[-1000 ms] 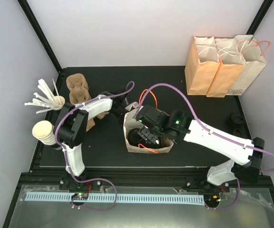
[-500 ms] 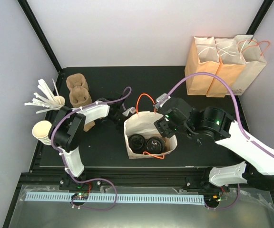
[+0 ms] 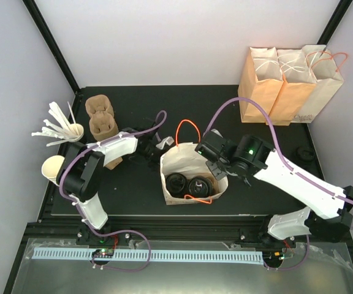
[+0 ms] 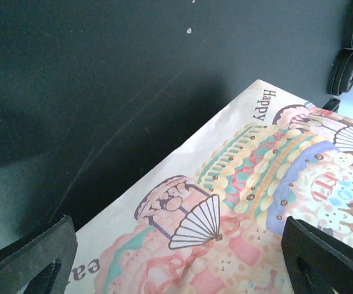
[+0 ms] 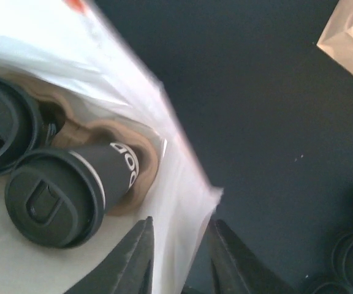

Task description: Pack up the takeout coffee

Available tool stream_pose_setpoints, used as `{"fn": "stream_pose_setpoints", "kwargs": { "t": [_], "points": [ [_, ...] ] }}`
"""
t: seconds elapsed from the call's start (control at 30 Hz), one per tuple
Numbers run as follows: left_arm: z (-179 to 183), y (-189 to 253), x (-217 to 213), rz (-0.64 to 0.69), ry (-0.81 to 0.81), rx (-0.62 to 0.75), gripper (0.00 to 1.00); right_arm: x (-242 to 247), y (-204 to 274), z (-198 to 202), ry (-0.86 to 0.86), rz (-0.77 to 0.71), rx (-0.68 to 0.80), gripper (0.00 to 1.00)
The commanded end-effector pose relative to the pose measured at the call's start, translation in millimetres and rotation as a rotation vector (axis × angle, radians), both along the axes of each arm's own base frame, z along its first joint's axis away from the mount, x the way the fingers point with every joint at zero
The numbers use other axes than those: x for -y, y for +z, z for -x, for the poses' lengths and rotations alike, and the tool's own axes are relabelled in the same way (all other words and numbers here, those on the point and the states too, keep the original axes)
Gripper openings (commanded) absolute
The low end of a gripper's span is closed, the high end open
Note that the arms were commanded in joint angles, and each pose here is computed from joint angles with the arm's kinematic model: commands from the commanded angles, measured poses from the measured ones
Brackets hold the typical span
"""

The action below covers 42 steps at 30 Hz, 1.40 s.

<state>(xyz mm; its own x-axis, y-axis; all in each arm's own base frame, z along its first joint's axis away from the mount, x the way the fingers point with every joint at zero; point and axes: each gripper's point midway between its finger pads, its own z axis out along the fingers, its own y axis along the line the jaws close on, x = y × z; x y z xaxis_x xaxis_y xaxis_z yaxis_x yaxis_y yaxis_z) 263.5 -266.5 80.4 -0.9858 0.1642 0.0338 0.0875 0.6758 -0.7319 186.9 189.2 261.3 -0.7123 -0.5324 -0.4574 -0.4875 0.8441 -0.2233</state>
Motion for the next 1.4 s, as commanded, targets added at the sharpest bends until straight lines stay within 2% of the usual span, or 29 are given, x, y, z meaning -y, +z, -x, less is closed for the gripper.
{"fn": "stream_pose_setpoints", "kwargs": {
  "t": [0.0, 0.07, 0.27, 0.4, 0.53, 0.73, 0.93, 1.23, 1.37],
  "points": [
    [2.8, 12.2, 0.6, 0.022, 0.03, 0.04, 0.94, -10.2, 10.7, -30.6, -0.017, 0.018, 0.08, 0.21],
    [9.2, 12.2, -1.1, 0.029, 0.058, 0.037, 0.93, -24.2, 11.9, -47.0, 0.008, 0.028, 0.106, 0.17],
    [38.8, 18.2, -4.1, 0.065, 0.135, 0.042, 0.93, -65.8, 14.5, -90.3, 0.103, 0.029, 0.176, 0.17],
    [55.5, 22.0, -1.8, 0.088, 0.169, 0.034, 0.93, -92.5, 15.5, -109.0, 0.192, 0.005, 0.207, 0.33],
    [67.6, 30.7, 11.2, 0.133, 0.196, 0.026, 0.93, -123.8, 26.0, -111.5, 0.314, -0.065, 0.21, 0.47],
    [73.7, 42.7, 39.4, 0.188, 0.199, 0.03, 0.93, -141.3, 27.8, -97.6, 0.417, -0.106, 0.132, 0.56],
    [69.5, 52.2, 51.7, 0.214, 0.222, 0.066, 0.94, -115.9, 51.9, -96.9, 0.33, -0.109, 0.202, 0.71],
    [62.8, 40.6, 10.2, 0.091, 0.265, 0.142, 0.95, -51.2, 78.5, -101.3, 0.042, -0.036, 0.288, 0.76],
    [44.8, 46.9, -18.2, 0.074, 0.316, 0.195, 0.95, -26.8, 77.7, -99.4, -0.039, -0.062, 0.248, 0.69]
  ]
}}
